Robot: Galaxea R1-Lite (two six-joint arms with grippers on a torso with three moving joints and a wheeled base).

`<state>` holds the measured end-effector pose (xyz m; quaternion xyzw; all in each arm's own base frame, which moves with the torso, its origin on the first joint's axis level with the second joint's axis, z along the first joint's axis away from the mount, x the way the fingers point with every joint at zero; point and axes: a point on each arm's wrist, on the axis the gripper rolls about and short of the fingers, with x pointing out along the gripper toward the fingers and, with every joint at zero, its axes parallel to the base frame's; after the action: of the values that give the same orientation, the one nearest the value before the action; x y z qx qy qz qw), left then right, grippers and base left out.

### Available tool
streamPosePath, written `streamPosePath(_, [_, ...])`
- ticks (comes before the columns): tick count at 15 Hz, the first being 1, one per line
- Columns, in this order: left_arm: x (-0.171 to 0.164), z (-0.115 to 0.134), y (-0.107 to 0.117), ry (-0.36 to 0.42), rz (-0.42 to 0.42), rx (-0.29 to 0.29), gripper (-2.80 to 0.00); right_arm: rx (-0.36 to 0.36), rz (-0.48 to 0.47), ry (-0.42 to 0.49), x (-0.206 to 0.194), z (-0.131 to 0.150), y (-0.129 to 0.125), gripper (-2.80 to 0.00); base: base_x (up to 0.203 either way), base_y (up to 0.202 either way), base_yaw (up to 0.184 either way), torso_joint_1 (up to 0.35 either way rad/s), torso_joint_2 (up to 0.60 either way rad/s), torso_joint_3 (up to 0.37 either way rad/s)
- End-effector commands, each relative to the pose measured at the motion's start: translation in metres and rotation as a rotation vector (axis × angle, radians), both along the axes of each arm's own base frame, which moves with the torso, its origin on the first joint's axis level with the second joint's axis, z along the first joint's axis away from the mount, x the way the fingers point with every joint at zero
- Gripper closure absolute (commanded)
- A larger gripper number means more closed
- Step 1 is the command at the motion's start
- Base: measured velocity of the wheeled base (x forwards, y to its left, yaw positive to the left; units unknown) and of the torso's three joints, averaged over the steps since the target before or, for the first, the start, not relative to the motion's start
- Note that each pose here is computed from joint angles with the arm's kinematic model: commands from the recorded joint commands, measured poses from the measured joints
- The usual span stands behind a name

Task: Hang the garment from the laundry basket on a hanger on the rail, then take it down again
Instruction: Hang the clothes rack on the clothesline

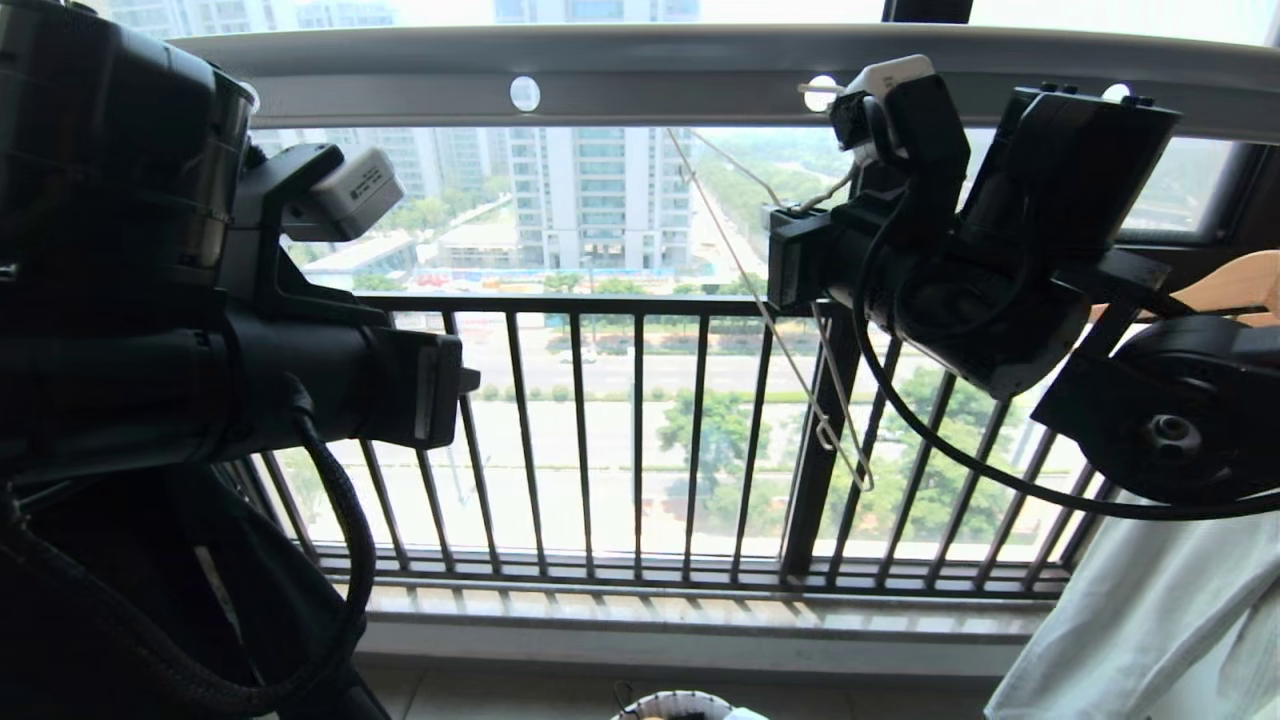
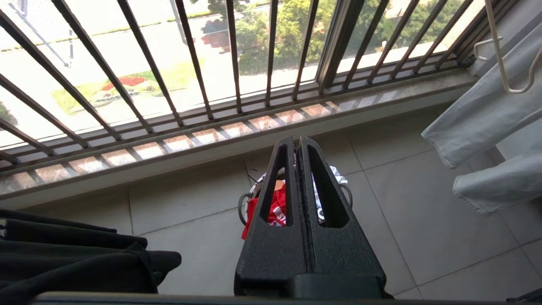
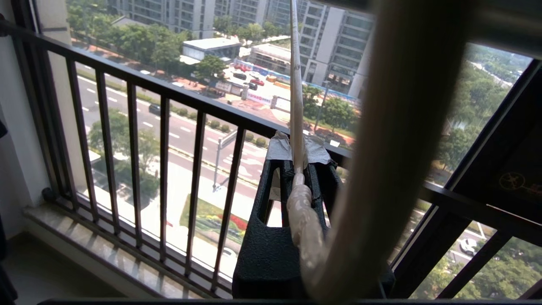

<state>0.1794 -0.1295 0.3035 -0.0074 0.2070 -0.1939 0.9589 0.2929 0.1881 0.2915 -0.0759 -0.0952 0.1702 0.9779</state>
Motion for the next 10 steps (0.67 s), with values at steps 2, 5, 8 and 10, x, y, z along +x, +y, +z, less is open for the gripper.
streamPosePath(2, [-0.001,0.001,0.001,-0.002,0.002,-0.003,0.0,-0.001,-0.021,-0.001,0.013,0.001,0.0,0.0,0.0,0.0,0.0,0.0,0.0,0.0])
streamPosePath(5, [-0.001,0.0,0.001,0.0,0.002,0.0,0.0,0.002,-0.041,0.014,0.014,0.001,-0.009,0.0,0.0,0.0,0.0,0.0,0.0,0.0])
streamPosePath(8, [-0.001,0.001,0.001,-0.002,0.002,-0.001,0.0,0.009,-0.043,0.019,0.014,0.001,-0.01,0.0,0.0,0.0,0.0,0.0,0.0,0.0])
streamPosePath(10, [-0.002,0.002,0.002,-0.006,0.002,-0.004,0.0,0.016,-0.043,0.008,0.016,0.005,-0.009,0.0,0.0,0.0,0.0,0.0,0.0,0.0])
